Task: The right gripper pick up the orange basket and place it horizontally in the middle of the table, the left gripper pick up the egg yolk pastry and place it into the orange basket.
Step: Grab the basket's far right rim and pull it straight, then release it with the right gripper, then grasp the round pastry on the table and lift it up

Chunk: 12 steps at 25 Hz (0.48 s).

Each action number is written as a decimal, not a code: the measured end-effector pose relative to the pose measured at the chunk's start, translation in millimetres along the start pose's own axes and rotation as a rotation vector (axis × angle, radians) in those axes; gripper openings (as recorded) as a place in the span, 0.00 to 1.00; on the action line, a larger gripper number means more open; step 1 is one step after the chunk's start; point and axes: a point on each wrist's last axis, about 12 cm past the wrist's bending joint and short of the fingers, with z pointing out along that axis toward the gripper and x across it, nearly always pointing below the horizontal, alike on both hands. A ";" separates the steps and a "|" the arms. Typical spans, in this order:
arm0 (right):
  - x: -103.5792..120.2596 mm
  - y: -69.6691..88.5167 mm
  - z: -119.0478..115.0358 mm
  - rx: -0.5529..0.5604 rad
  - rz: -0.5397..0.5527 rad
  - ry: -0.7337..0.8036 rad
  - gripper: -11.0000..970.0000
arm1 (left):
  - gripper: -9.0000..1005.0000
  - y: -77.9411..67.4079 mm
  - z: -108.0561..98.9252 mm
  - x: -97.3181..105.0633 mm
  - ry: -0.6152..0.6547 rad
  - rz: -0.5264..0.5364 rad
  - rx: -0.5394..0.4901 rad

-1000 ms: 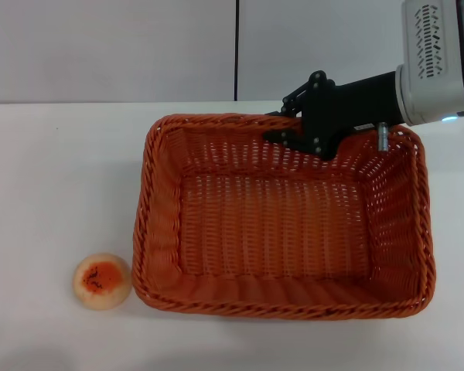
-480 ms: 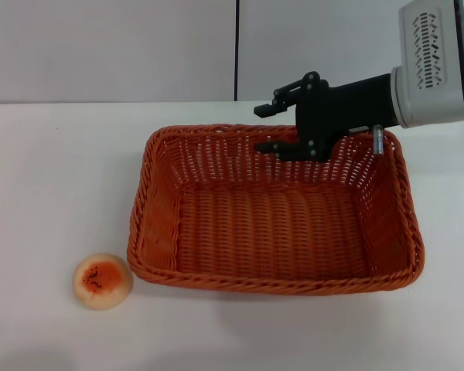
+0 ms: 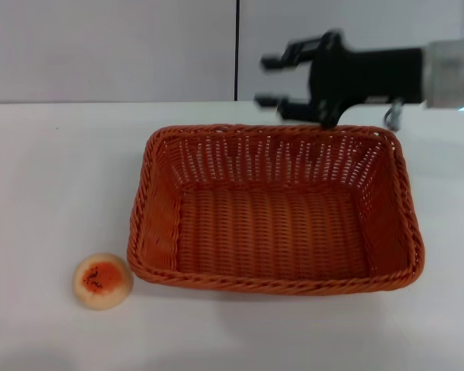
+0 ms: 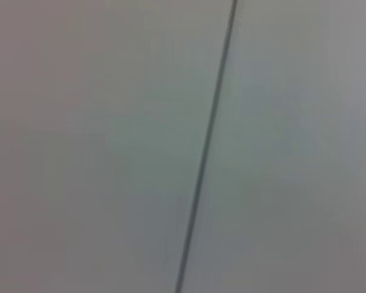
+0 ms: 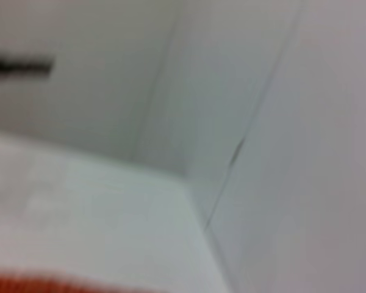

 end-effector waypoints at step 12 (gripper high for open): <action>29.9 57.1 -99.9 0.393 0.283 -0.430 0.50 | 0.78 18.1 21.9 -14.2 0.227 -0.029 0.306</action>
